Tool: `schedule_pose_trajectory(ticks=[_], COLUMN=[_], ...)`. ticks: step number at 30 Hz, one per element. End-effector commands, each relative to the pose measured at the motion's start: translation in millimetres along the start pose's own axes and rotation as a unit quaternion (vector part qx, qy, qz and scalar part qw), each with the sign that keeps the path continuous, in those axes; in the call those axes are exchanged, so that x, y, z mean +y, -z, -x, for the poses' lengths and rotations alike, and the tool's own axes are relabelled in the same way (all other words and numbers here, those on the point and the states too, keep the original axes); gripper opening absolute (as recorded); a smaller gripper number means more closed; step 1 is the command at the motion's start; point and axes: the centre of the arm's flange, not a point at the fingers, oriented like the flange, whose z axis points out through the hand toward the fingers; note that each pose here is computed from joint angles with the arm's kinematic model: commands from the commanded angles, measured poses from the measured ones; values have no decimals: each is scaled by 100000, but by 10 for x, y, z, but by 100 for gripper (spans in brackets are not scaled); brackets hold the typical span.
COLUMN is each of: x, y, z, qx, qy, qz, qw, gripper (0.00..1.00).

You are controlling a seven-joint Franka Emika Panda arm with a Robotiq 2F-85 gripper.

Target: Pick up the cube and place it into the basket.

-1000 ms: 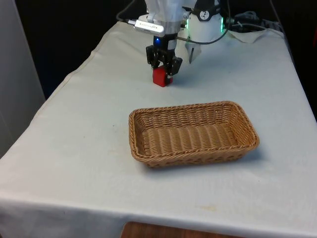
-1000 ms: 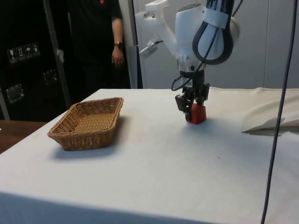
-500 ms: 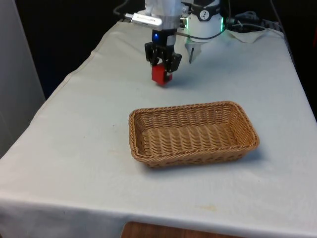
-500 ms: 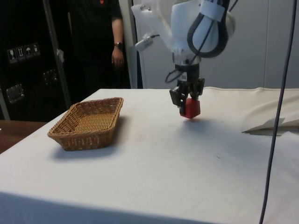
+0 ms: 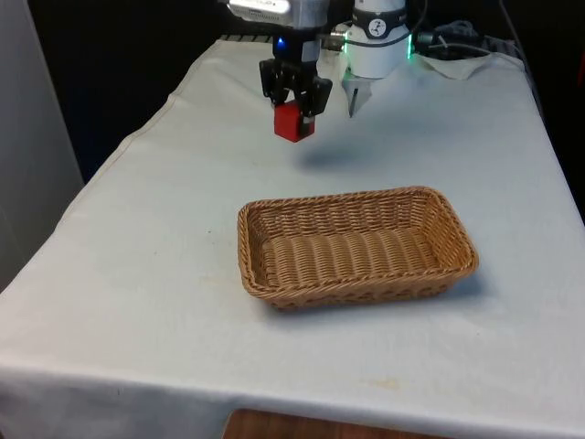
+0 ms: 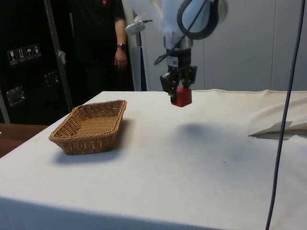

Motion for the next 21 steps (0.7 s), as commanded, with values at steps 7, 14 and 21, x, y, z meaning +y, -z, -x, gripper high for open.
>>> schedule_pose_trajectory(ticks=[7,14,21], x=[-143,-274,-381], y=[214,375,471], z=[-251,-489,-671], qx=[738,1481,2077], qy=[-51,59,55], qz=[-499,-670,-613], qw=[99996,99987,99977], gripper=[2,2,2])
